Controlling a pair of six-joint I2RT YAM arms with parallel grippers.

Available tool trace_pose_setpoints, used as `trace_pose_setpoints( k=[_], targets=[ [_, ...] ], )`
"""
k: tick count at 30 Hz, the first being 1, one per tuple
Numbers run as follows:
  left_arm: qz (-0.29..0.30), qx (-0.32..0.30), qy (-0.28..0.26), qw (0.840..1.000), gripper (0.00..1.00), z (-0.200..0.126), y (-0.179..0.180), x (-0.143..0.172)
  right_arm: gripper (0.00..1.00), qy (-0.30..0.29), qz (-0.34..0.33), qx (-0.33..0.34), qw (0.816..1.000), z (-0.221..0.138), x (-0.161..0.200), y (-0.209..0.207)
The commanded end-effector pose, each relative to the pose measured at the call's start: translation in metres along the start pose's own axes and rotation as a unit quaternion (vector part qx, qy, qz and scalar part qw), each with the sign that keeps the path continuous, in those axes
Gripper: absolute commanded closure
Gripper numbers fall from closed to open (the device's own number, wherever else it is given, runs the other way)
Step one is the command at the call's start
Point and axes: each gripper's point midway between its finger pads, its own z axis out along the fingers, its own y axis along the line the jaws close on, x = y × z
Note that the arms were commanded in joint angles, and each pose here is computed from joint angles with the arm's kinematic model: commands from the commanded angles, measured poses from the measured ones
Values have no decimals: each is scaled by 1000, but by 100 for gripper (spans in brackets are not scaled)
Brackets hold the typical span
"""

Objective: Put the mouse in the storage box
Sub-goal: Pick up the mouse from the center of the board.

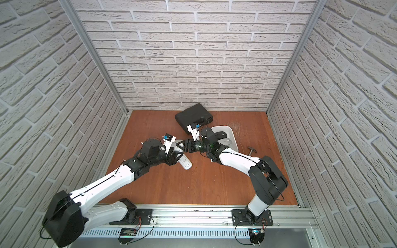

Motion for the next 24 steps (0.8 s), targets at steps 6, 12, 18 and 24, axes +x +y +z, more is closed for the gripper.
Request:
trace_pose_setpoints(
  k=[6,12,18,24],
  targets=[
    [11,11,-32,999,48,-6,-6,-14,62,14,-4,-38,999,16,2,21],
    [10,4,-32,999,40,-8,-4,-13,77,12,-14,-38,999,18,-4,24],
    [-10,-70,-29,997,5,-23,18,-16,82,1,-56,60,997,1,-35,-9],
    [-29,-160,-32,986,2,-55,44,-13,86,-82,-67,236,966,-78,-101,-99]
  ],
)
